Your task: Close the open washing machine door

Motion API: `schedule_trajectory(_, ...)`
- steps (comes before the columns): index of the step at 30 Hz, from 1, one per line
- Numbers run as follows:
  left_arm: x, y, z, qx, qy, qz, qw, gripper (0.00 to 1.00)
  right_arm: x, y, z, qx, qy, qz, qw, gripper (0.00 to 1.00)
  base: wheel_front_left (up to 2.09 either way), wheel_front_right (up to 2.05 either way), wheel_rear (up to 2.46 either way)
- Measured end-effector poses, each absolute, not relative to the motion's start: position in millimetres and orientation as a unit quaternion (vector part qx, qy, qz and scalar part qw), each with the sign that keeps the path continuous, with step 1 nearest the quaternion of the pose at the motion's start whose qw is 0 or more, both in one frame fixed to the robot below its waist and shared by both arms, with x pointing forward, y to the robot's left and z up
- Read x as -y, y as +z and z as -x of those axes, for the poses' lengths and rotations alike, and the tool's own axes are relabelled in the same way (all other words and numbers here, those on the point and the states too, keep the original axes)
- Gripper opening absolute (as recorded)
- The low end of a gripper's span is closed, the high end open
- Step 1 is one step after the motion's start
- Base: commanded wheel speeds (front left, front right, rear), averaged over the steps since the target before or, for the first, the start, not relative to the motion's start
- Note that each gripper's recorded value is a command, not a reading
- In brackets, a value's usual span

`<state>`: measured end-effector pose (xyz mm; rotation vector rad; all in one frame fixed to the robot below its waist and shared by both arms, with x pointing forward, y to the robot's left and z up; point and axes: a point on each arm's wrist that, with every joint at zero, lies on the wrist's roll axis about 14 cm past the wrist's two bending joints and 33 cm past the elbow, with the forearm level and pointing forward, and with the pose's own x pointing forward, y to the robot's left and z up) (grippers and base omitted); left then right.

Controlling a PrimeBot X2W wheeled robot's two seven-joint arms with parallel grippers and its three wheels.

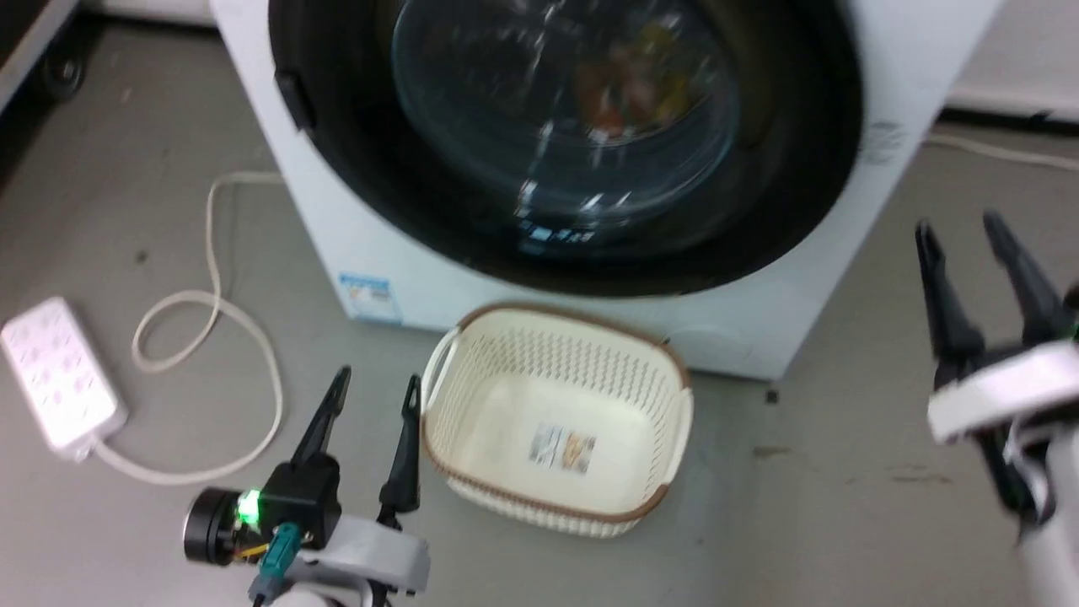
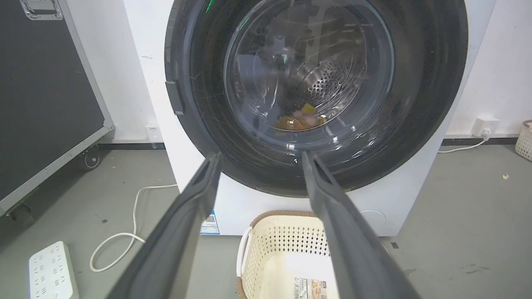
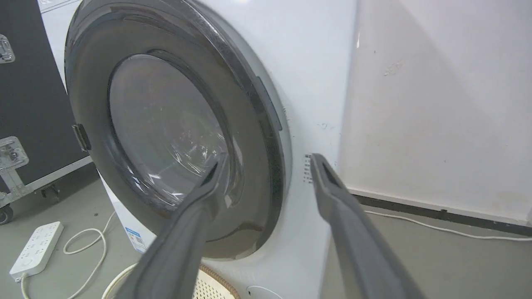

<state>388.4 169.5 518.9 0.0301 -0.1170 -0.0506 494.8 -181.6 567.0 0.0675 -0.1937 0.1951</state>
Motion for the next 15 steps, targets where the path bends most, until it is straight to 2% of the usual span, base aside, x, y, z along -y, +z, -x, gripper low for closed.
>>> schedule_trajectory(8,-153.3,526.5,-375.5,0.068,-0.052,0.002,0.996,1.0,212.6,574.8,-406.6,0.134,0.023,-0.024,0.99,1.0,0.0,0.0,0.0)
schedule_trajectory(15,-139.4,527.0,-373.9,0.069,-0.076,0.004,0.995,1.0,209.7,557.9,-361.0,0.118,0.003,0.005,0.993,1.0,0.0,0.0,0.0)
